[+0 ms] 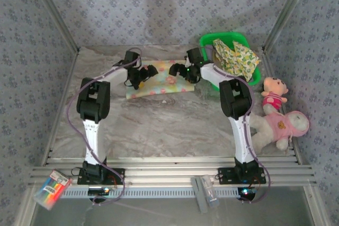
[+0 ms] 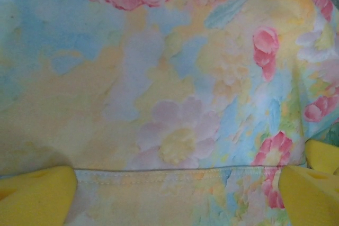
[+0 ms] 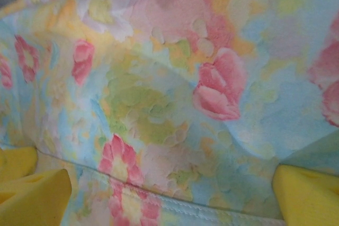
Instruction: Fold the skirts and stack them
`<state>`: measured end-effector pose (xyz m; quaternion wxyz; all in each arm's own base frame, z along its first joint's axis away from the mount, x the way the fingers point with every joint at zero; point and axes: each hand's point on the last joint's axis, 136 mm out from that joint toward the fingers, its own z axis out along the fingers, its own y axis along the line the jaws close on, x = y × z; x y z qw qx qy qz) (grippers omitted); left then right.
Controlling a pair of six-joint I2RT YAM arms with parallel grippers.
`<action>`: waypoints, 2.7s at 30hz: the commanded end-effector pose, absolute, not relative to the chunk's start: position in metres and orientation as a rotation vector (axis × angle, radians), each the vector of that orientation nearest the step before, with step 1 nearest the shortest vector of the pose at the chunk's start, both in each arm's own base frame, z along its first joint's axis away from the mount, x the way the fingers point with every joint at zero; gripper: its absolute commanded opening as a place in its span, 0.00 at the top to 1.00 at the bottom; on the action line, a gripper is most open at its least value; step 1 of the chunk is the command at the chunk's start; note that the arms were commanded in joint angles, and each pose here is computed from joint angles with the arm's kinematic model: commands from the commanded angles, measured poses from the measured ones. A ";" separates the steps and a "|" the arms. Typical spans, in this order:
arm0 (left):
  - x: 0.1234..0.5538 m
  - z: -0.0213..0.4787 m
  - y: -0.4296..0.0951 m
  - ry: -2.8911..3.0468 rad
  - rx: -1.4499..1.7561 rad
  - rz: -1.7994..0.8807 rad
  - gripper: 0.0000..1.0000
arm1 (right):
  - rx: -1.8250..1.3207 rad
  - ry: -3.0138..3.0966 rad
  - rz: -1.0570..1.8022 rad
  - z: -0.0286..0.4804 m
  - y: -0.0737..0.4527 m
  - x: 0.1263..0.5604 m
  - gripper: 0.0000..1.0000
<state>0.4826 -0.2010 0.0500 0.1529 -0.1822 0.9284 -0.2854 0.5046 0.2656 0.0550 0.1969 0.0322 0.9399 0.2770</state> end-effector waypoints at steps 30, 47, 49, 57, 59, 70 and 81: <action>0.385 0.110 -0.196 2.735 -0.499 -0.666 0.00 | -0.074 2.391 0.682 0.152 0.240 0.389 0.01; 0.448 0.032 -0.172 2.750 -0.676 -0.530 0.00 | 0.025 2.641 0.639 0.035 0.231 0.410 0.96; 0.440 0.018 -0.166 2.781 -0.700 -0.487 0.00 | 0.016 2.673 0.620 0.027 0.227 0.411 1.00; 0.439 0.025 -0.162 2.780 -0.647 -0.459 0.00 | -0.012 2.589 0.654 0.071 0.216 0.410 0.57; 0.441 0.032 -0.163 2.774 -0.615 -0.458 0.00 | 0.001 2.587 0.621 0.073 0.204 0.407 0.51; 0.440 0.023 -0.168 2.831 -0.589 -0.482 0.00 | 0.033 2.753 0.524 0.048 0.184 0.396 0.31; 0.431 0.028 -0.173 2.856 -0.556 -0.518 0.00 | 0.172 2.880 1.043 0.051 0.179 0.328 0.30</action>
